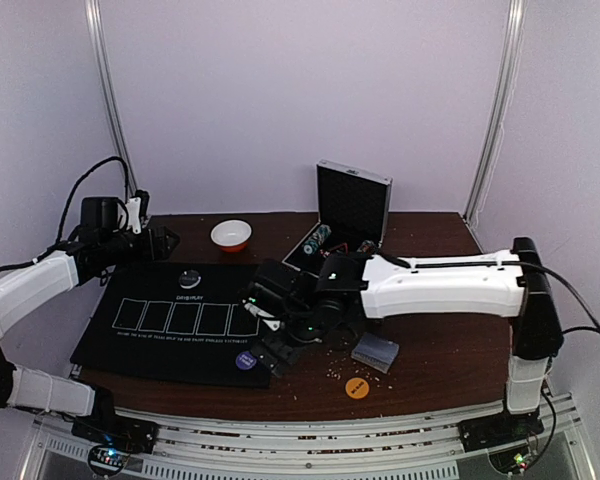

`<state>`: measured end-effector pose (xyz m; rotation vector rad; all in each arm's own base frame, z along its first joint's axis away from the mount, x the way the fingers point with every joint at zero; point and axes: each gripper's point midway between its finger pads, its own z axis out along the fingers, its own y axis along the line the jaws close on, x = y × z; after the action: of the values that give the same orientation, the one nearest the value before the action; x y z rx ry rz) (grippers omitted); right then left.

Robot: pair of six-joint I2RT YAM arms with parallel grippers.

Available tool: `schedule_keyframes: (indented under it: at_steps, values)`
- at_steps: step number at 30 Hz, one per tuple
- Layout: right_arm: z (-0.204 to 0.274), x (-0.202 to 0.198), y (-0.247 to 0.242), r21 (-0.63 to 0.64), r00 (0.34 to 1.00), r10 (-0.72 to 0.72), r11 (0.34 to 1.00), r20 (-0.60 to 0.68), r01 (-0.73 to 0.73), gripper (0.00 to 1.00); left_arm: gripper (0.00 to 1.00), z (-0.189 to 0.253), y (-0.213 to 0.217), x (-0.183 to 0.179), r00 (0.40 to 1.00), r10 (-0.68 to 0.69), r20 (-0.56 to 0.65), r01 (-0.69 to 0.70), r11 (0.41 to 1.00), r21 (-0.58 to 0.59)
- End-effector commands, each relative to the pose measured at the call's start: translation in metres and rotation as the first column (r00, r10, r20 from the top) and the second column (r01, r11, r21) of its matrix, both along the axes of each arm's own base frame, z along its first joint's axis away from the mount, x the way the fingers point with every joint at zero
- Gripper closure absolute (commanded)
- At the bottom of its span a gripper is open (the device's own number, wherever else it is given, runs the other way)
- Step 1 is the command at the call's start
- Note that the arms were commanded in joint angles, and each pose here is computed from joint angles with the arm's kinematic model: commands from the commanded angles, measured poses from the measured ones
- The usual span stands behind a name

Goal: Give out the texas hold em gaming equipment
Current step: Place the small blind button in the big blind area, then move the big blind button to the corner of the board.

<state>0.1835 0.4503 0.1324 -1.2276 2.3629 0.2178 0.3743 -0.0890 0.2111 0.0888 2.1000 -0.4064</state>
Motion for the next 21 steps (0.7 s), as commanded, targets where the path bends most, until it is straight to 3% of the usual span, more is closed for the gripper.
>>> schedule_keyframes:
  at_steps: [1, 10, 15, 21]
  values:
    - [-0.029, -0.020, -0.069, -0.085, 0.963, -0.250, 0.967, -0.102, 0.242, 0.00, 0.18, 0.004, 0.000, 0.002, 1.000, -0.011, 0.023, 0.011, 1.000, -0.004]
    - [-0.081, -0.050, -0.153, -0.240, 0.877, -0.454, 0.879, -0.156, 0.413, 0.01, 0.18, 0.000, -0.002, 0.002, 1.000, -0.019, 0.010, 0.019, 1.000, -0.012]
    - [-0.103, -0.047, -0.163, -0.285, 0.868, -0.466, 0.867, -0.174, 0.408, 0.06, 0.18, 0.001, -0.002, 0.002, 1.000, -0.019, 0.013, 0.019, 1.000, -0.012]
    - [-0.112, -0.046, -0.144, -0.255, 0.888, -0.398, 0.905, -0.230, 0.339, 0.19, 0.18, 0.001, 0.000, 0.002, 1.000, -0.013, 0.015, 0.013, 1.000, -0.007]
